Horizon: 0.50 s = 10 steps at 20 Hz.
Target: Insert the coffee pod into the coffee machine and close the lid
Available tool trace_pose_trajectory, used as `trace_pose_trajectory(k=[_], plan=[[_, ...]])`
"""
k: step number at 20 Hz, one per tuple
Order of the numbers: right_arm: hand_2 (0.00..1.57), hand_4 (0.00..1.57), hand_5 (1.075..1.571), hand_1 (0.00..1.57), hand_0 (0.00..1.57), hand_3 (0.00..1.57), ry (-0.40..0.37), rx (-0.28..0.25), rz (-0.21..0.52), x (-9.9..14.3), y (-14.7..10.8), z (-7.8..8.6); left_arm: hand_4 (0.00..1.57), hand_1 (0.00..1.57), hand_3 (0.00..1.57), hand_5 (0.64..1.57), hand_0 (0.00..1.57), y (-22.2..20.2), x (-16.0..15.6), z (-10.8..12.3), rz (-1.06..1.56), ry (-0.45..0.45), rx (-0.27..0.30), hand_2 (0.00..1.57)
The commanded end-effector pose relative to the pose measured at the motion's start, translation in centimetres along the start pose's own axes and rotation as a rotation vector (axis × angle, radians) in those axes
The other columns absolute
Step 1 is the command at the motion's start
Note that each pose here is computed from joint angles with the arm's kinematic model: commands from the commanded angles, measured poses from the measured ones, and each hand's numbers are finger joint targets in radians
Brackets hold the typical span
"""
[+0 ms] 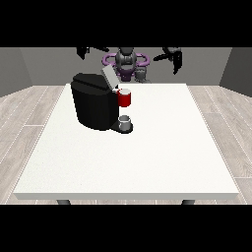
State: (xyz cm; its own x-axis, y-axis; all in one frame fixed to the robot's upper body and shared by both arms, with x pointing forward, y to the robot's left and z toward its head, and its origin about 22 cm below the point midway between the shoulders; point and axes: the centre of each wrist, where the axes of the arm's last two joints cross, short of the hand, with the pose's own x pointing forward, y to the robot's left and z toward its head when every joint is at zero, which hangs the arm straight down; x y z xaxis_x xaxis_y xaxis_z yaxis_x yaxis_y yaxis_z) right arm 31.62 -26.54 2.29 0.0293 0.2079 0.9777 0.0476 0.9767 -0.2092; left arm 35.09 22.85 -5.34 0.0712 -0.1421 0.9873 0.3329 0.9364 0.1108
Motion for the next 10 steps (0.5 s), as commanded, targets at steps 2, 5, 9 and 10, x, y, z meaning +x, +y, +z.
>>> trace_pose_trajectory(k=[2, 5, 9, 10], plan=[[0.0, 0.11, 1.571, 0.0, 0.0, 0.0, 0.051, -0.036, -0.031, 1.3, -1.9, -1.8, 0.46, 0.0, 0.0, 1.571, 0.0, -0.7, 0.4, 0.9, 0.024, -0.029, -0.021, 0.0], [0.0, 0.0, 1.571, 0.0, 0.0, 0.0, 0.063, -0.039, -0.115, 1.4, -1.8, -2.4, 0.36, 0.0, 0.0, 1.571, 0.0, -0.8, 0.0, 1.8, 0.03, -0.058, -0.036, 0.0], [0.0, 0.13, 1.571, 0.0, 0.0, 0.0, 0.067, -0.038, -0.173, 2.6, -1.4, -4.3, 0.37, 0.0, 0.0, 1.571, 0.0, -1.5, 3.1, 0.5, 0.004, -0.106, -0.02, 0.0], [0.0, 0.1, 1.571, 0.0, 0.0, 0.0, 0.075, -0.061, -0.164, 1.4, -3.5, -3.8, 0.38, 0.0, 0.0, 1.571, 0.0, -1.3, 3.2, 1.1, -0.003, -0.098, -0.012, 0.0]])
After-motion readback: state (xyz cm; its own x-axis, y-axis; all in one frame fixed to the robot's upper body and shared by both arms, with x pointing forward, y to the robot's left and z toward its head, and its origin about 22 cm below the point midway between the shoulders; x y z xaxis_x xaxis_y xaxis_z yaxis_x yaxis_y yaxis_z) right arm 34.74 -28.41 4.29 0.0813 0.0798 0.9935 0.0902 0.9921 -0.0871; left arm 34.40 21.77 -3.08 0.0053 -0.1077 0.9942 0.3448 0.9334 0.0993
